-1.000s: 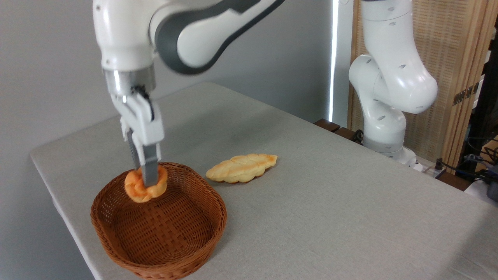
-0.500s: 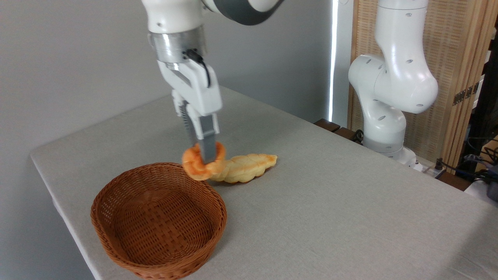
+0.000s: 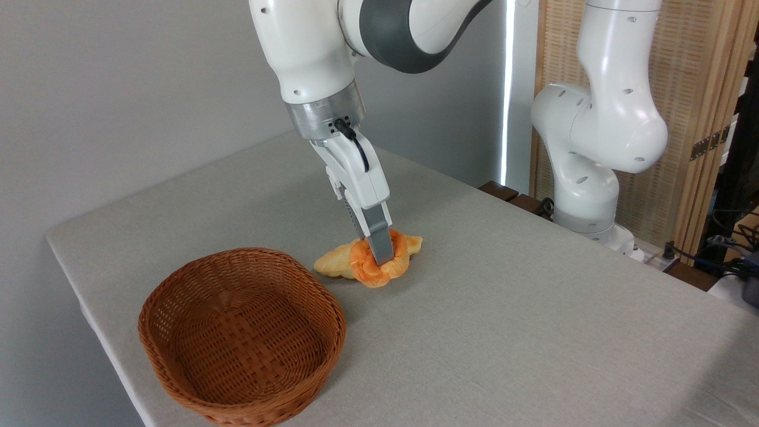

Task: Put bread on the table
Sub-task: 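Lower the bun onto the table and open the gripper to release it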

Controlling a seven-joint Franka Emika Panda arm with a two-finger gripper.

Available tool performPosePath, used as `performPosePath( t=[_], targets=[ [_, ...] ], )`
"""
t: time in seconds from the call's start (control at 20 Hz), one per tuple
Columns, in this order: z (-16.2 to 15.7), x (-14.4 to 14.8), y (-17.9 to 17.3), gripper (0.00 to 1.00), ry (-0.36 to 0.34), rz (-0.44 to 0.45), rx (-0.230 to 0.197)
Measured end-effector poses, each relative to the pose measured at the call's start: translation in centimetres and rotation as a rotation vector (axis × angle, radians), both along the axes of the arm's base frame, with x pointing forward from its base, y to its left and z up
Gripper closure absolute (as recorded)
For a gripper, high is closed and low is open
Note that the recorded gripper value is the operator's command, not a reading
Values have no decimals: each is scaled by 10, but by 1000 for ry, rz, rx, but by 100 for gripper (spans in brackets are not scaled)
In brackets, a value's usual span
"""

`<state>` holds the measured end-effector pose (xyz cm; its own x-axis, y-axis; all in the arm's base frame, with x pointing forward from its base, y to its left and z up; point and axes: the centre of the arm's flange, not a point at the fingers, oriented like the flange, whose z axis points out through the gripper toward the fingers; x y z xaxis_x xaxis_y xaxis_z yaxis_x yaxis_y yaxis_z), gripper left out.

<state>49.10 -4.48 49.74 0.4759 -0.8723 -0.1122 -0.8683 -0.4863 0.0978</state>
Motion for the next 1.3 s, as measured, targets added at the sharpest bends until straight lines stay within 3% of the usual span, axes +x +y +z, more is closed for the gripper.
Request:
performPosePath(
  t=[0.1,0.4,0.9,1.3],
  targets=[
    [-5,-2,0,39,13,-24,-2],
    [-11,-4,0,14,26,-51,-5],
    [-11,-4,0,1,26,-55,-5],
    [-11,-4,0,0,26,-56,-5]
  ],
)
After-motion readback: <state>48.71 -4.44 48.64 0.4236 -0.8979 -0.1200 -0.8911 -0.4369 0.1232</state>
